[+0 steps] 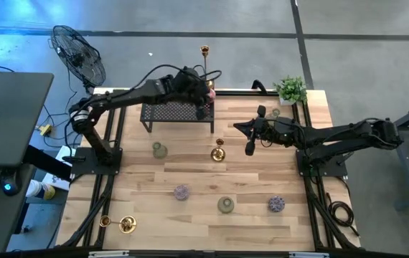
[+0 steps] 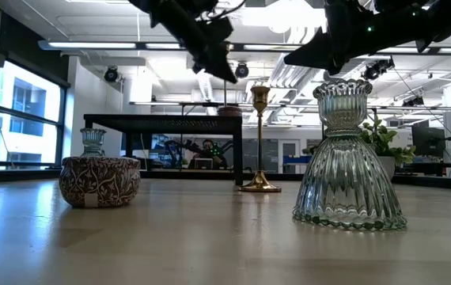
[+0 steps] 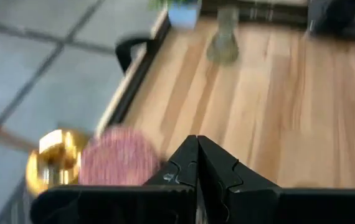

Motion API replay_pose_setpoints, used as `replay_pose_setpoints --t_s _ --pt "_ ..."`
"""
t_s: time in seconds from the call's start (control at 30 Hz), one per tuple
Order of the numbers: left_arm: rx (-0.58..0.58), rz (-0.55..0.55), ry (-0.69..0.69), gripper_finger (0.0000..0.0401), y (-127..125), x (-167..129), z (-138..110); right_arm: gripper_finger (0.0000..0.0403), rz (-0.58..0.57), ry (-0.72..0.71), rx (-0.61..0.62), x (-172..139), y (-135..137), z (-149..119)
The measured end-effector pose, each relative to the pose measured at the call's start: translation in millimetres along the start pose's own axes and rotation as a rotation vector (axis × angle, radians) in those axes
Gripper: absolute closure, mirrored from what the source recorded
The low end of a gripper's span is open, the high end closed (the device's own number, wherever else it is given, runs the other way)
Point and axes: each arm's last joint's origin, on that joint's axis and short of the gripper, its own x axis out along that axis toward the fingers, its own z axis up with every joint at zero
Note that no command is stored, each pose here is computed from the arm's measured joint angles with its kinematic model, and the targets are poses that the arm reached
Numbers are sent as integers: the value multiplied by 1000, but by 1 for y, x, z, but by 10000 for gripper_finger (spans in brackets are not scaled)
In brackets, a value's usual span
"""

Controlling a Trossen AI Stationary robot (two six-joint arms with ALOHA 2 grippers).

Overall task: Pick & Place candle stick holders
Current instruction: Put the pink patterned scented candle on the shelf

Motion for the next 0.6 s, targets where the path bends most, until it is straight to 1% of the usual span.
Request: replay_pose_setpoints --t_s 0.07,0.23,0.37,0.6 --pt "7 15 -14 400 -4 11 -1 401 1 -6 2 0 0 1" --pt "10 90 -46 400 -2 35 -4 401 0 -5 3 0 0 0" --pt "30 159 6 400 2 50 -15 402 1 1 -1 0 0 0" --pt "29 183 10 400 5 52 -16 402 1 2 -4 0 0 0"
